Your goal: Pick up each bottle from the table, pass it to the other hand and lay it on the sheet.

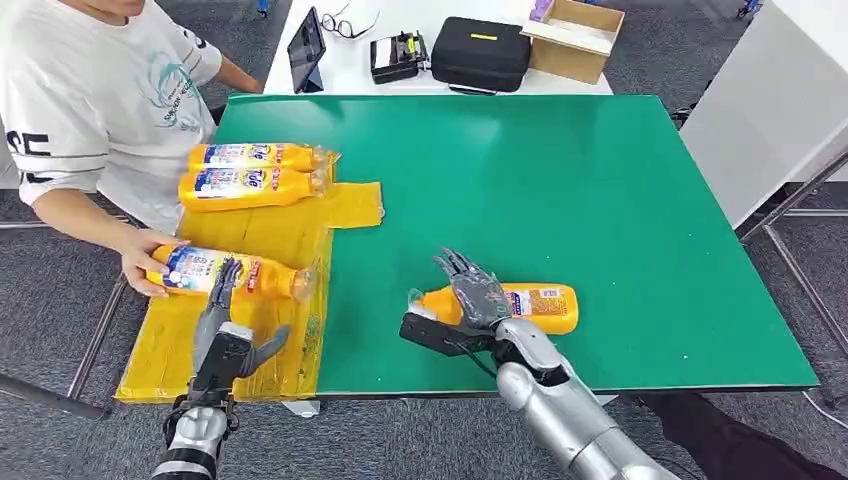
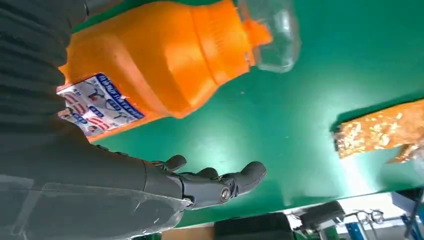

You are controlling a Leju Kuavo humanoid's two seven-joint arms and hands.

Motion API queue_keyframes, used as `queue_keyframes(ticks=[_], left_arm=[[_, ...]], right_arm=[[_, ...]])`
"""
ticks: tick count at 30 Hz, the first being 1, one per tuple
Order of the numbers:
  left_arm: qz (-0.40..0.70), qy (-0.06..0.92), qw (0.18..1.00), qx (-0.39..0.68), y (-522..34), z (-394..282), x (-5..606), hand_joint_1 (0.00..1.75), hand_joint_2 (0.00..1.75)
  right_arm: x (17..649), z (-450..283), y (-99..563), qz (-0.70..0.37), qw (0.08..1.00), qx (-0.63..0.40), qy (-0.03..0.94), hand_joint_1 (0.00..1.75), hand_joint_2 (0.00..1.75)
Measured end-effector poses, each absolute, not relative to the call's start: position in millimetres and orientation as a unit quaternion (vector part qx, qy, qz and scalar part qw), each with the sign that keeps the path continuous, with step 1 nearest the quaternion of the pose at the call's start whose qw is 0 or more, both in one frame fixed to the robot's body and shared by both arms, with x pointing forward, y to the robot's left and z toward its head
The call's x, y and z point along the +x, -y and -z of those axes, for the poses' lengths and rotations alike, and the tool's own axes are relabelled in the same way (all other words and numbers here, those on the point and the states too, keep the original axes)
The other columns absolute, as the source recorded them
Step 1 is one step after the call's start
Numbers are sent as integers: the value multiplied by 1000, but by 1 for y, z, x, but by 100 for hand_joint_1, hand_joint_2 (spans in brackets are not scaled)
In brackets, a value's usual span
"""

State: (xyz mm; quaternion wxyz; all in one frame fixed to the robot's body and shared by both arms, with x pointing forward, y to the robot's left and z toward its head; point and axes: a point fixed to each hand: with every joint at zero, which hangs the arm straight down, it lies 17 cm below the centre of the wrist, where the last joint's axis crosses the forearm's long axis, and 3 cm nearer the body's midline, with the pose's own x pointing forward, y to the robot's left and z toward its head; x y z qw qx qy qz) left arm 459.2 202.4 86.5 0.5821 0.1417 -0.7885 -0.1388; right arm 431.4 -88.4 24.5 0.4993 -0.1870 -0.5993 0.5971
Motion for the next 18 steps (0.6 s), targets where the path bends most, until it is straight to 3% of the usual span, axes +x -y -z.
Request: queue_keyframes(ticks=[18], left_arm=[[136, 785, 591, 129, -200, -82, 461, 0, 175]], right_arm=[[425, -8, 111, -621, 505, -175, 573, 0, 175]])
